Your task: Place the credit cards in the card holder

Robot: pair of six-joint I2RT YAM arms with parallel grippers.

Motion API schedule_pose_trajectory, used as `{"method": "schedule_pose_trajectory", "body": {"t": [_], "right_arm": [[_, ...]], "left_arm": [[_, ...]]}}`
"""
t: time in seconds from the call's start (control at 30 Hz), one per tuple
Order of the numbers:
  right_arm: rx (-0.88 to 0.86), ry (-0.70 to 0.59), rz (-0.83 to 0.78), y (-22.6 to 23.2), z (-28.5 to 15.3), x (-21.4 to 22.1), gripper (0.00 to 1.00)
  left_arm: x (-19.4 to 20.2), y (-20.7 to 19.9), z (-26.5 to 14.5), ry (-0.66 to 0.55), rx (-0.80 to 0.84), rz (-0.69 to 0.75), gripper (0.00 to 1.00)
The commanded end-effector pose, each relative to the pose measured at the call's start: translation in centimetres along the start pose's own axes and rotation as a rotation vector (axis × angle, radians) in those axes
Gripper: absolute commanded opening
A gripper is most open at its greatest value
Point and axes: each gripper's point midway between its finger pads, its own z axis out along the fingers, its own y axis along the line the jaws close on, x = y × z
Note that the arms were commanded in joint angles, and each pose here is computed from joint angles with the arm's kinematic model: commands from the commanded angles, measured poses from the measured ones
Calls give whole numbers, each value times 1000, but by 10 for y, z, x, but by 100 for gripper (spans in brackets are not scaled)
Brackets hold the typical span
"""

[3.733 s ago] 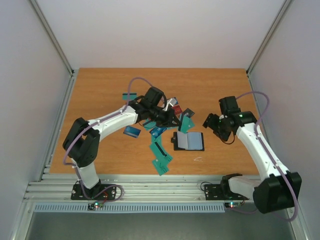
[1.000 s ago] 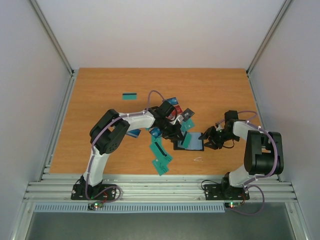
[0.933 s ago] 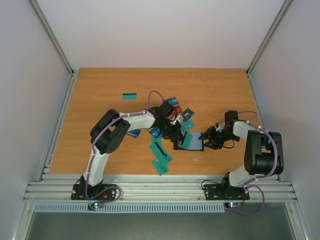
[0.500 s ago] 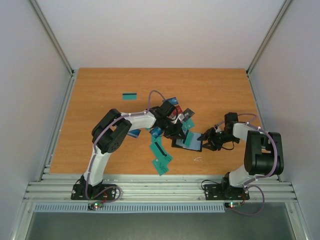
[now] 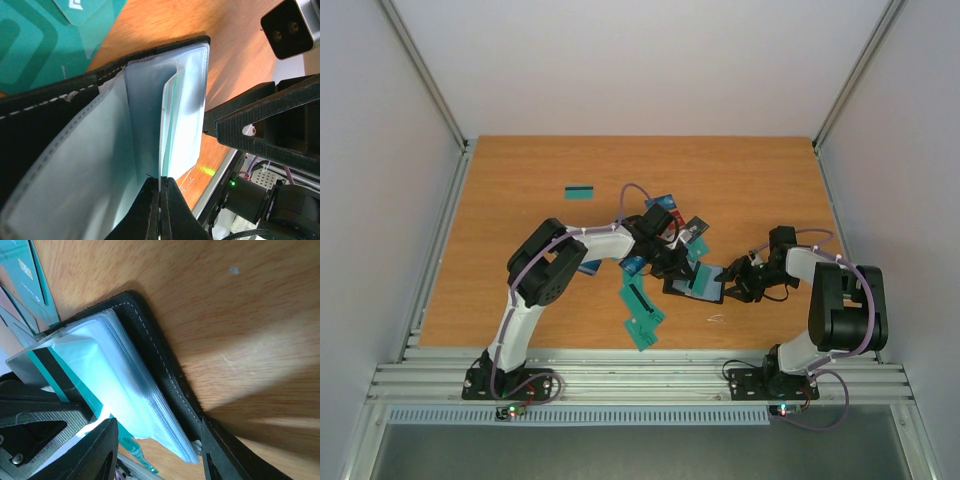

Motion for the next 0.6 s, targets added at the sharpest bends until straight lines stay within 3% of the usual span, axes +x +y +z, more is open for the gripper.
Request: {"method": "schedule_pose_trajectory", "body": {"t": [0.0,0.57], "right_arm": [[28,13,48,-12,5,6,48],[1,4,63,-8,5,4,48]], "left_arm": [[1,10,14,1,-41,-24,0],[9,10,23,20,-81,-57,8]]}}
